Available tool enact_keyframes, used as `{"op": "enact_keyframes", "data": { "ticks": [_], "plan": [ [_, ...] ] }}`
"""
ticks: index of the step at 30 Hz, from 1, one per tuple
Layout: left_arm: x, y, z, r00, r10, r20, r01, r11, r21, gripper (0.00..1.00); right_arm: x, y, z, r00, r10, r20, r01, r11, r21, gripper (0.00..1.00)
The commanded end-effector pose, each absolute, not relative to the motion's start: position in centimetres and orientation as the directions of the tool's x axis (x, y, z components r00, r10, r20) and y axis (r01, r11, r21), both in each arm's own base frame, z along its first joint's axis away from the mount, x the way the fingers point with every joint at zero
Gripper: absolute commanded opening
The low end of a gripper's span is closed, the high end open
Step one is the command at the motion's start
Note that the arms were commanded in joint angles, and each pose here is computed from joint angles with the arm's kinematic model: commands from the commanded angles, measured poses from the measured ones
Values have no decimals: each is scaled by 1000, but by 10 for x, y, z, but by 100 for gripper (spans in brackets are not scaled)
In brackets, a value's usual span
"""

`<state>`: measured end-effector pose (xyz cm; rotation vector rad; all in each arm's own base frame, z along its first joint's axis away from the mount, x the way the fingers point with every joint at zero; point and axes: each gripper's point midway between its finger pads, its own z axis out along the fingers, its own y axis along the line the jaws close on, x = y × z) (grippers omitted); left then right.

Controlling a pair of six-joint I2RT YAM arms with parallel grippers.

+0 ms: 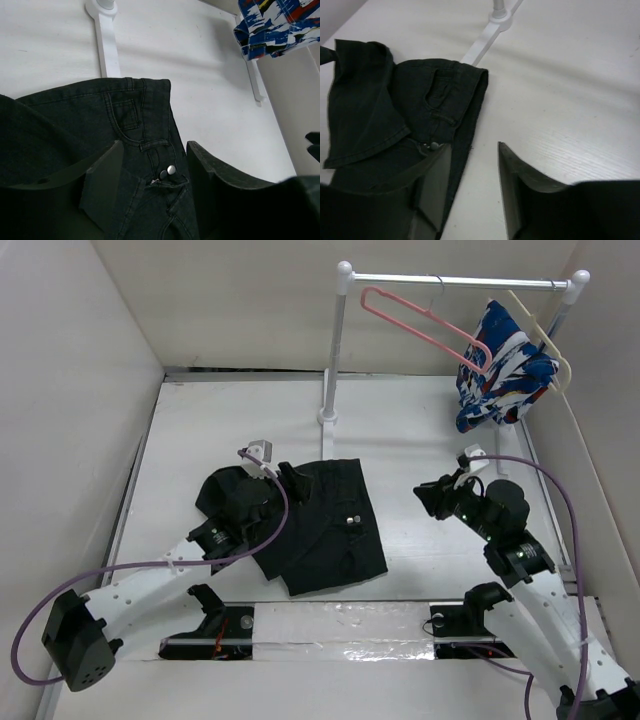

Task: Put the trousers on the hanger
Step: Flatten out the trousers at the center of the board.

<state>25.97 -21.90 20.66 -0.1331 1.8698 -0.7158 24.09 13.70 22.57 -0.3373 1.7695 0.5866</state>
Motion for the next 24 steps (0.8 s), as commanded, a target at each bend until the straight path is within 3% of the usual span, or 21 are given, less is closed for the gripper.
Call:
{"op": "enact_keyframes", "data": {
  "ticks": [1,4,7,10,12,14,15,16,17,19,22,24],
  "plan": [
    [253,-218,207,-413,-411,-813,259,803,-537,47,236,152,228,-264,75,-962,-590,776,222,27],
    [247,-223,202,-436,-388,-812,285,796,-534,25,236,157,224,-264,68,-962,-612,759,222,0],
    [239,-227,196,-445,-351,-824,283,818,-501,2,244,162,222,-274,97,-957,-614,748,251,0],
    [229,-236,189,-439,-283,-853,264,867,-423,0,252,167,209,-325,82,-942,-606,747,274,0],
    [216,-240,172,-437,-191,-879,226,923,-313,0,256,175,210,-319,85,-944,-627,728,278,7],
    [204,-248,166,-447,-139,-884,227,938,-263,7,261,187,201,-337,80,-938,-631,721,287,30],
    [204,-245,158,-463,-129,-877,200,948,-246,21,263,192,196,-345,75,-935,-629,721,290,42],
    [201,-249,148,-484,-102,-869,203,953,-224,28,264,196,193,-357,71,-931,-627,721,296,60],
    [200,-248,142,-496,-90,-863,198,957,-213,34,266,207,186,-370,59,-927,-639,708,300,66],
    [197,-246,127,-523,-68,-849,190,962,-194,45,272,216,178,-385,69,-920,-622,717,314,76],
    [194,-246,114,-542,-58,-839,191,963,-190,60,287,231,158,-421,63,-905,-602,727,331,79],
    [194,-246,112,-543,-52,-838,189,965,-181,65,300,235,151,-430,73,-900,-582,739,338,79]
  ]
}}
